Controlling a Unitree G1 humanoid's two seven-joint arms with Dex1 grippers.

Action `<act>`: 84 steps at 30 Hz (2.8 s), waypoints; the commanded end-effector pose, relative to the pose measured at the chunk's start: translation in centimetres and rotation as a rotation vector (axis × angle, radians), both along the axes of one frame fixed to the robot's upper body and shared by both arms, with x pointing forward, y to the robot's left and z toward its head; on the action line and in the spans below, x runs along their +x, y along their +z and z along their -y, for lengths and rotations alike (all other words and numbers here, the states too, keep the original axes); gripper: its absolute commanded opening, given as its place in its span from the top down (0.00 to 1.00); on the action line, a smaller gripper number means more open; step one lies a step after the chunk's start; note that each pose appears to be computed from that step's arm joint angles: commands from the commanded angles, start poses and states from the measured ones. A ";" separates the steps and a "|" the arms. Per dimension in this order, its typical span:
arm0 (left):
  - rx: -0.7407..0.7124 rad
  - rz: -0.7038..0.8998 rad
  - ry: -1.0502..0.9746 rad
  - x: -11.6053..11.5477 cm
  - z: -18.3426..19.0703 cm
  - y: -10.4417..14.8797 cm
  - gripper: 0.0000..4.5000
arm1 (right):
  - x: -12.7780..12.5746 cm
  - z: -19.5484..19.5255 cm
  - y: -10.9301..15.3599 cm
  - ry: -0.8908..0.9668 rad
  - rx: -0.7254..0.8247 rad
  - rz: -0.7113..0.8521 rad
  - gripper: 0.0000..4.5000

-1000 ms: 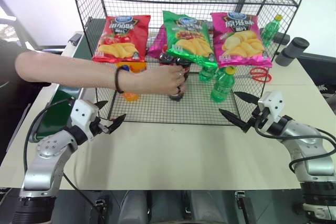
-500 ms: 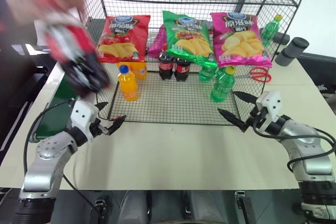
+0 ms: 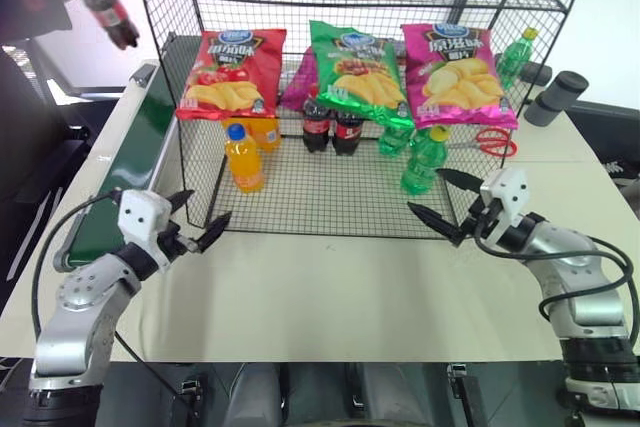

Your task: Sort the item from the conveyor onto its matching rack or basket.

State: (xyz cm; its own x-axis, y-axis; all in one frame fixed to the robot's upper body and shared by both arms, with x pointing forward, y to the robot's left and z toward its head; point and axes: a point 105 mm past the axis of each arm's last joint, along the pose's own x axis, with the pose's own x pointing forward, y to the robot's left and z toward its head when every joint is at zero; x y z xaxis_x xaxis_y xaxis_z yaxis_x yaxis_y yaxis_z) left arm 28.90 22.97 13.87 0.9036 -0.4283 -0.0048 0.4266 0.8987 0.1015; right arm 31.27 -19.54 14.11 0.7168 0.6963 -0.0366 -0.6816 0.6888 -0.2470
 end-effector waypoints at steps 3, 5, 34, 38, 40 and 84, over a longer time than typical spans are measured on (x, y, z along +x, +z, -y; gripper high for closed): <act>-0.048 0.082 0.079 -0.1 -1.8 2.6 0.00 | 0.4 -0.1 1.0 0.011 0.006 0.047 0.01; -0.079 0.104 0.155 0.0 -3.3 2.8 0.00 | 0.4 -0.3 1.0 0.021 0.011 0.049 0.01; -0.061 0.174 0.697 1.6 -10.7 0.9 0.00 | -0.2 -6.8 0.7 0.153 0.087 0.046 0.01; -0.053 0.162 0.715 1.8 -10.7 0.3 0.00 | -0.1 -7.3 0.6 0.159 0.097 0.046 0.01; -0.053 0.159 0.718 1.9 -10.7 0.1 0.00 | -0.1 -7.4 0.6 0.162 0.100 0.047 0.01; -0.029 0.162 0.712 2.4 -11.2 -1.1 0.00 | -3.7 -12.7 1.1 0.398 0.175 0.028 0.01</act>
State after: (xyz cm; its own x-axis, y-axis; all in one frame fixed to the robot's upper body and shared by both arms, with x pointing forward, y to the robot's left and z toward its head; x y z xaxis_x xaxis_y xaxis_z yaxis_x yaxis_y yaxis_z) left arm 31.52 33.58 11.49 0.9607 0.2554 0.1089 -0.2634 0.9624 0.0667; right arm 27.76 -7.13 14.29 0.4087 0.9085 0.0871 -0.8974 0.4175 -0.1430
